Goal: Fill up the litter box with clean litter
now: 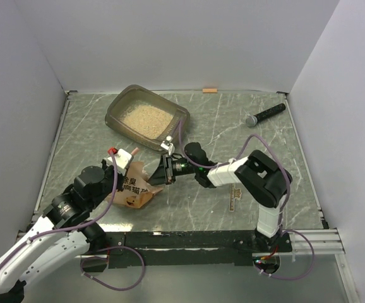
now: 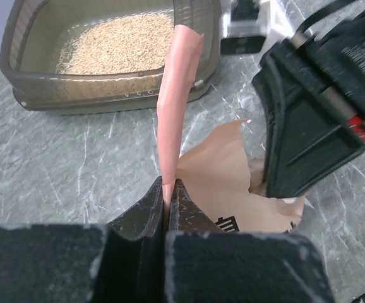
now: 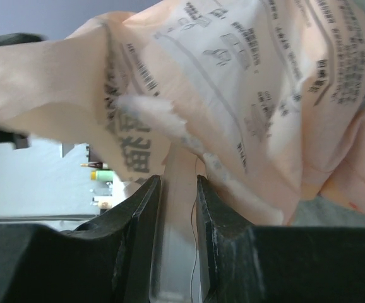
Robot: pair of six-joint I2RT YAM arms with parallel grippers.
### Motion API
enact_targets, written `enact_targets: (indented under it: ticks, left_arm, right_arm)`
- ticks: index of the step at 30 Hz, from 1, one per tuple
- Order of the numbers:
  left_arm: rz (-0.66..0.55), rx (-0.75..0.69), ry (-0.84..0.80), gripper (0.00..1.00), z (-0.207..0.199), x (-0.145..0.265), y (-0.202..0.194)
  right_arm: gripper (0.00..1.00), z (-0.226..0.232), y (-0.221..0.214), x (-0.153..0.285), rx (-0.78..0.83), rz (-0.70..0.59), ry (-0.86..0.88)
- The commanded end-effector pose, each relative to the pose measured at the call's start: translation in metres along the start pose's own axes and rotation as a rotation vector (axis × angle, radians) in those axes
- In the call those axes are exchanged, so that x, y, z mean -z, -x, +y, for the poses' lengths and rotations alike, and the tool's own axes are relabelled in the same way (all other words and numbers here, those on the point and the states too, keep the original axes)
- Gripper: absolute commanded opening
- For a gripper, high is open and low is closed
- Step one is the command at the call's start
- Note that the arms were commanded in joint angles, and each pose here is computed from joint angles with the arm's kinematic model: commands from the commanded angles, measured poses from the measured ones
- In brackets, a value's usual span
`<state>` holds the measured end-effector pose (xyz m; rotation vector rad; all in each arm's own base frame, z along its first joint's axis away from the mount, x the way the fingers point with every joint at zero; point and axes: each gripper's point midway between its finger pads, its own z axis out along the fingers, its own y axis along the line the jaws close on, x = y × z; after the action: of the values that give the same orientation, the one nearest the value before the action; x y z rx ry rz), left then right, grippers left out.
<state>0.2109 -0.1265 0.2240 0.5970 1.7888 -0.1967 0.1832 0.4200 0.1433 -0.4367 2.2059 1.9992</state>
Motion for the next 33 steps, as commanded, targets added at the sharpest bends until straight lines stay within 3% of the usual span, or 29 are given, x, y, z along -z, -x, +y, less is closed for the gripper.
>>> enact_targets:
  ticks: [1,19,33]
  left_arm:
    - [-0.071,0.043,-0.014,0.01,-0.006,-0.010,0.008]
    - [-0.171,0.039,-0.256,0.01,-0.050,-0.009,0.016]
    - [-0.220,0.033,-0.354,0.01,-0.067,0.000,0.023]
  right_arm:
    - [0.00,0.054,0.006,0.022,0.177,-0.029,0.107]
    - [0.00,0.041,-0.028,0.107,0.146,-0.125,0.098]
    - [0.00,0.022,-0.045,0.142,0.097,-0.217,0.002]
